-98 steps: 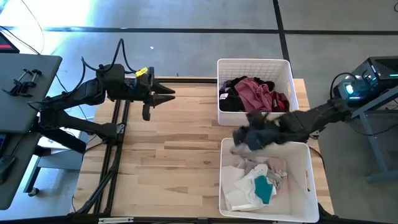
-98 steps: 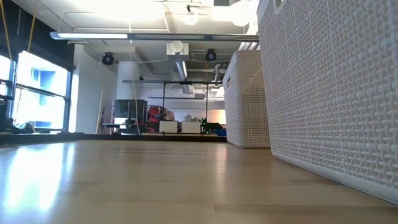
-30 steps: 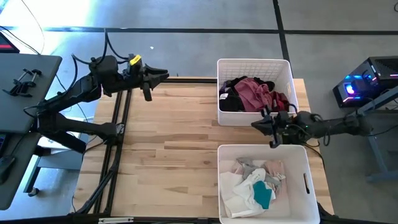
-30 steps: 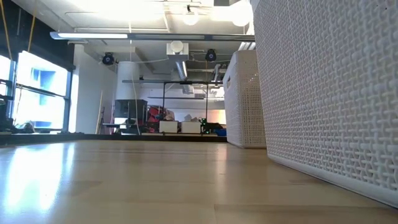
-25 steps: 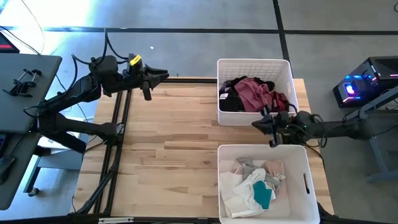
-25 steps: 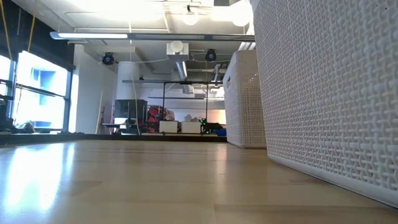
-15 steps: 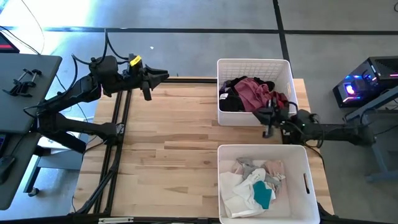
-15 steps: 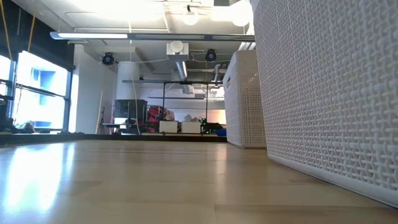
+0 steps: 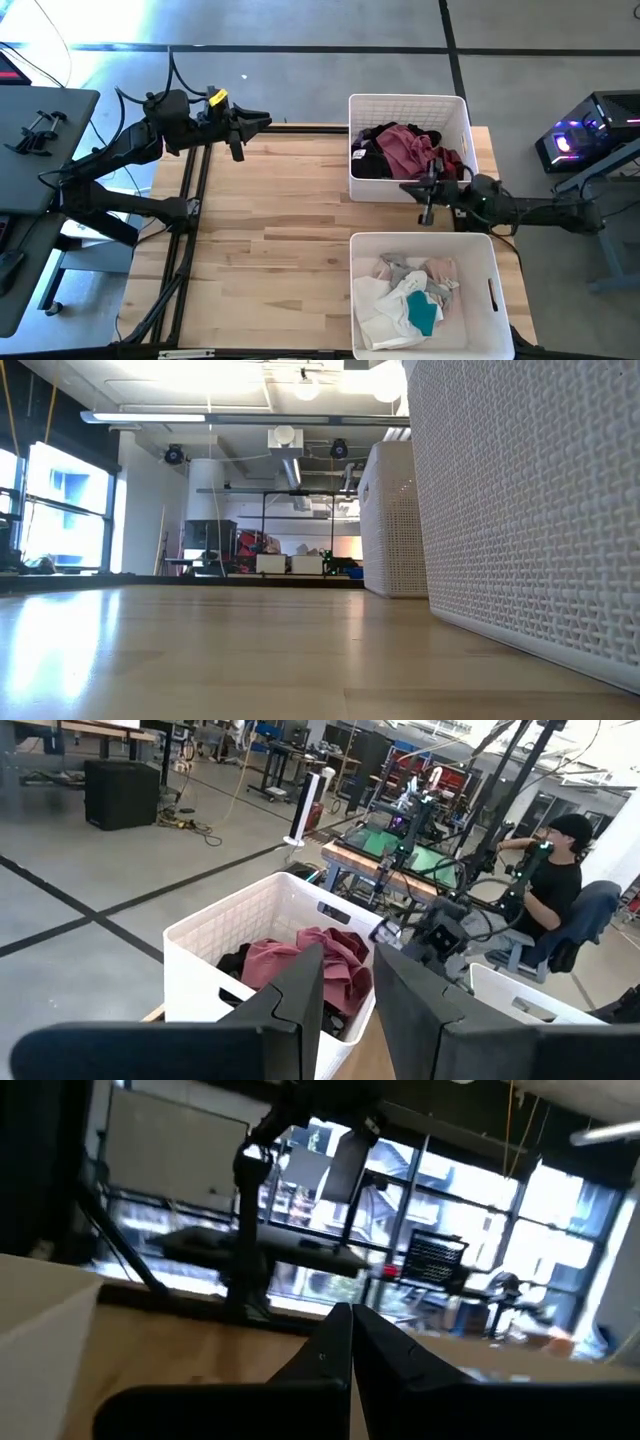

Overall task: Sort clothes
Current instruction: Return to home position

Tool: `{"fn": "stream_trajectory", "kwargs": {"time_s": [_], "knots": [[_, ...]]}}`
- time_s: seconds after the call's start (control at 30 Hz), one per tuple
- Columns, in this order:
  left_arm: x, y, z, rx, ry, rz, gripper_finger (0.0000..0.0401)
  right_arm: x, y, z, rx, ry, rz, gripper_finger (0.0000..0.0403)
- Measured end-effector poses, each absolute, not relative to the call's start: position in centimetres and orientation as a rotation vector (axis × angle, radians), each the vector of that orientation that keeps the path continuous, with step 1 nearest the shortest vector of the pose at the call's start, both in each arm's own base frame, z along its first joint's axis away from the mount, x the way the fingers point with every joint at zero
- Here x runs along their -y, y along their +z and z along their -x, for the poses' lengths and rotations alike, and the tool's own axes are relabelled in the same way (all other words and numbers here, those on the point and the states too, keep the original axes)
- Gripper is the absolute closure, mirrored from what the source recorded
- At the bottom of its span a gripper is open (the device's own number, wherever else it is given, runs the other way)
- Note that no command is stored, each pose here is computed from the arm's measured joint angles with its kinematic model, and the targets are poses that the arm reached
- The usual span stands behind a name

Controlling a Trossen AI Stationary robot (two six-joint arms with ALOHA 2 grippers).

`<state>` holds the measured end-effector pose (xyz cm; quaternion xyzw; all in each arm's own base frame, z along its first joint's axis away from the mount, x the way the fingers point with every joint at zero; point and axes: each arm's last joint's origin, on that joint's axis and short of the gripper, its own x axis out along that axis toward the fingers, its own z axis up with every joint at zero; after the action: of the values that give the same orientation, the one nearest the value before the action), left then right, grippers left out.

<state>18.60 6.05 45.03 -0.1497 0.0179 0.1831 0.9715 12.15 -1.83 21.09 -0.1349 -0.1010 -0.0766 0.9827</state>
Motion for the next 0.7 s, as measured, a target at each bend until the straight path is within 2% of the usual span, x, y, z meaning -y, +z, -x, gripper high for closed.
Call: {"fn": "stream_trajectory", "kwargs": {"time_s": [0.13, 0.3, 0.4, 0.57, 0.7], "knots": [[-6.0, 45.0, -18.6, -0.037, 0.37, 0.303, 0.0323, 1.6, 22.6, -12.4, 0.09, -0.145, 0.344, 0.0403], [-6.0, 45.0, -18.6, -0.034, 0.37, 0.321, 0.0323, 0.7, 22.8, -12.4, -0.033, 0.01, 0.314, 0.0403], [-6.0, 45.0, -18.6, -0.034, 0.37, 0.321, 0.0323, -0.1, 22.7, -12.4, -0.036, 0.063, 0.284, 0.0403], [-6.0, 45.0, -18.6, -0.034, 0.37, 0.32, 0.0323, -1.2, 22.9, -12.4, -0.02, 0.045, 0.275, 0.0403], [-6.0, 45.0, -18.6, -0.035, 0.37, 0.32, 0.0323, -2.0, 23.4, -12.3, 0.029, 0.125, 0.154, 0.0403]]}}
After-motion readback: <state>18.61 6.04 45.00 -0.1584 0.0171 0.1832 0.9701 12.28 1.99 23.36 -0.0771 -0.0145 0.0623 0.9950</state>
